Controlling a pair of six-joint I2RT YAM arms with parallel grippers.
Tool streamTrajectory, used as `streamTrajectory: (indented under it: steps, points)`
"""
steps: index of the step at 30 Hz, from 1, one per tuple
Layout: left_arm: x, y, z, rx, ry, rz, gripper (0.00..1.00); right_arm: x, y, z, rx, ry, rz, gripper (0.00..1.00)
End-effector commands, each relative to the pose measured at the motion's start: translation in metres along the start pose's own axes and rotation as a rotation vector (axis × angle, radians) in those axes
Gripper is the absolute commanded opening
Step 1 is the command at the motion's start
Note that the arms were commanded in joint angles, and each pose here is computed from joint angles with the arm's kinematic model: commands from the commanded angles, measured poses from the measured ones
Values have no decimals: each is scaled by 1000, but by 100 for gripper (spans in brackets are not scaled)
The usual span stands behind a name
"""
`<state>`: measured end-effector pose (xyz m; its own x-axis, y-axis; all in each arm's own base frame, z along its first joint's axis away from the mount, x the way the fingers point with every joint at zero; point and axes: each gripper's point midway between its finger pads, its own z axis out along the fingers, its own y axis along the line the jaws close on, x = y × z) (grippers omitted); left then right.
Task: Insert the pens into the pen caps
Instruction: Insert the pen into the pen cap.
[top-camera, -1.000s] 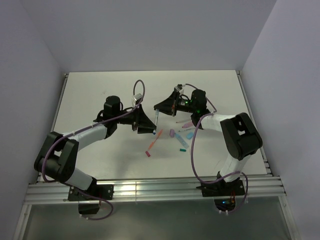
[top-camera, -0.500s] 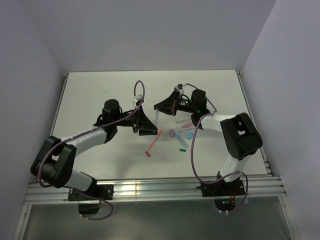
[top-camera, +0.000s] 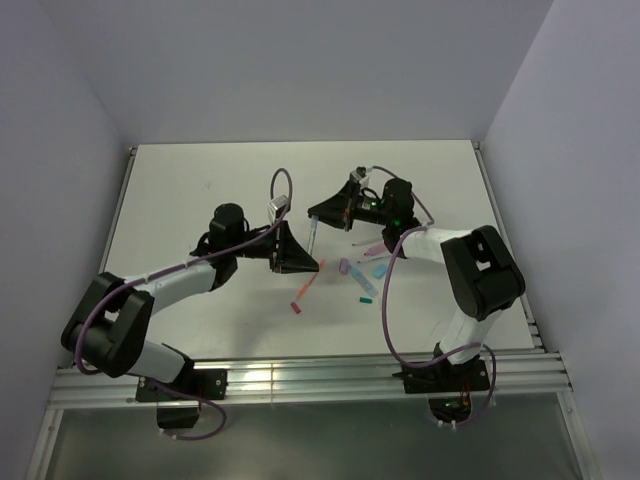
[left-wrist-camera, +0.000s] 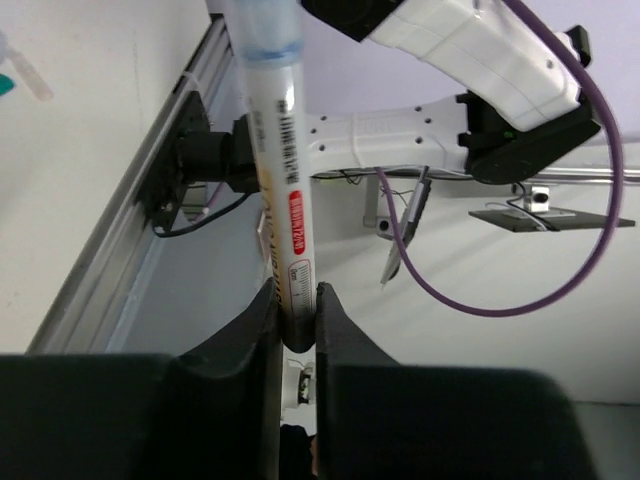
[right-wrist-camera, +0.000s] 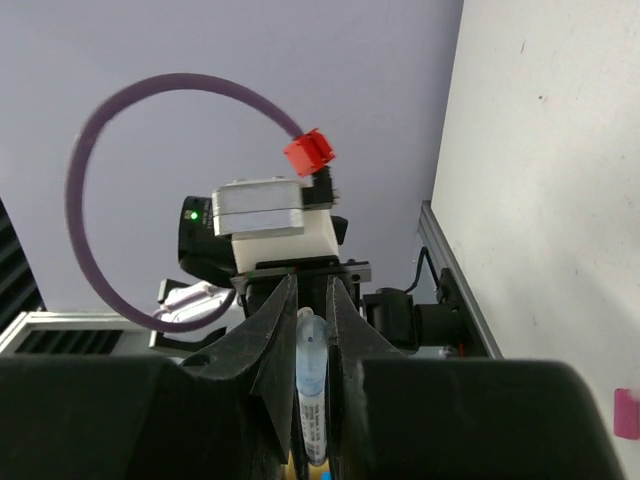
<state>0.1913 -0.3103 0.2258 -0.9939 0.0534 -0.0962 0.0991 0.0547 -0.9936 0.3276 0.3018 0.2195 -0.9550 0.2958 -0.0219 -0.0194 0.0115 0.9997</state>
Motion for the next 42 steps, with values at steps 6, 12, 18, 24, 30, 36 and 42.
streamTrajectory:
  steps: [6,12,18,24,30,36,42]
  points:
    - [9,-25,-6,63,6,197,0,8,55,-1,-124,30,-336,0]
    - [-5,-47,-7,62,-51,403,0,23,84,-3,-160,43,-557,0]
    - [-18,-52,-16,-12,-91,563,0,29,118,-4,-209,32,-674,0]
    - [-27,-72,-31,30,-180,621,0,47,132,3,-233,64,-760,0]
    - [-36,-94,-41,92,-254,675,0,47,140,14,-241,66,-774,0]
    - [-46,-108,-47,119,-296,700,0,60,131,28,-238,110,-756,0]
    - [-50,-117,-53,122,-317,724,0,76,120,33,-225,151,-747,0]
